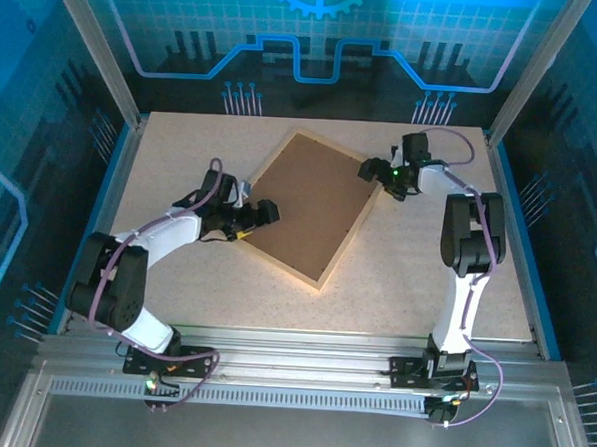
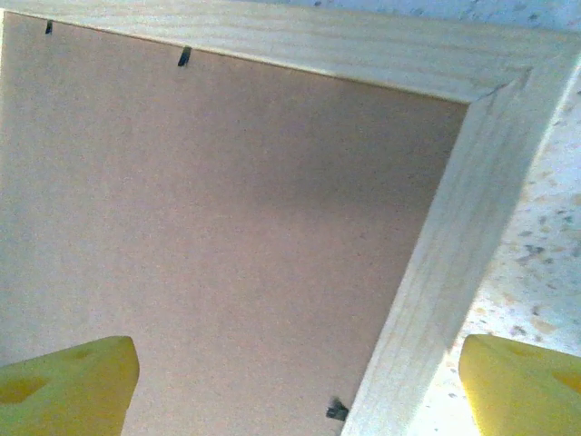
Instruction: Put the photo into the frame
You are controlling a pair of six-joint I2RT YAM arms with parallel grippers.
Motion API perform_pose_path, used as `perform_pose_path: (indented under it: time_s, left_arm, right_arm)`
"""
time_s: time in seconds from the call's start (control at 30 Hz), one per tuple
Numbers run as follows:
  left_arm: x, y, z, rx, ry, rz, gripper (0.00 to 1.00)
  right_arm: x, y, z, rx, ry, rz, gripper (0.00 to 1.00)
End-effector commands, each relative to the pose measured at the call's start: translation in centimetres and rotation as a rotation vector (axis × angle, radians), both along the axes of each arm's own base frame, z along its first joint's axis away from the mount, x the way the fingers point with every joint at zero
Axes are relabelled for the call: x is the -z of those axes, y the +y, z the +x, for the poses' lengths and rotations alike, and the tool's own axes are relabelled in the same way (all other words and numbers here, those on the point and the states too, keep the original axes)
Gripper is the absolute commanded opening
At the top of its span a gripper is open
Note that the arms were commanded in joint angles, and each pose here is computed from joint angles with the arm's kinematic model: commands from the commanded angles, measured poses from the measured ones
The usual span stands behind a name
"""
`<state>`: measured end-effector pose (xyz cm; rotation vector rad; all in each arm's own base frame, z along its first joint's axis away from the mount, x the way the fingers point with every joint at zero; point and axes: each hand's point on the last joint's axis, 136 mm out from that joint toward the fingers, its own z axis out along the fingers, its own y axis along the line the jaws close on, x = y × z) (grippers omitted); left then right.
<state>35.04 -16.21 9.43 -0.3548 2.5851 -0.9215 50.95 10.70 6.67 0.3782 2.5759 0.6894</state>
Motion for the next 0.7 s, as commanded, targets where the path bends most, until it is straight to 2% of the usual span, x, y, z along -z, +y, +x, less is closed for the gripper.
perform_pose_path:
  time_s: [0.0, 0.17, 0.37, 0.5, 0.67]
  left_arm:
    - [-1.5, 3.5, 2.3, -0.101, -0.056, 0.111, 0.99]
    - [-2.2, 8.7, 7.1, -0.222, -0.114, 0.24, 0.99]
    - [-0.2, 12.8, 10.9, -0.27, -0.06, 0.308, 0.99]
    - [1.1, 12.9, 11.5, -0.257, -0.029, 0.288, 0.99]
    - [2.3, 11.1, 10.6, -0.217, -0.004, 0.198, 0.99]
  right_arm:
    - [-2.3, -1.6, -1.0, 0.029, -0.045, -0.069, 0.94]
    - [-2.1, -0.3, -4.8, 0.017, -0.007, -0.079, 0.93]
    - [-1.6, 2.9, -8.1, -0.02, 0.006, -0.043, 0.92]
    - [-0.4, 4.5, -9.2, -0.023, 0.024, -0.015, 0.92]
    - [0.9, 6.2, -8.9, -0.056, 0.029, 0.04, 0.92]
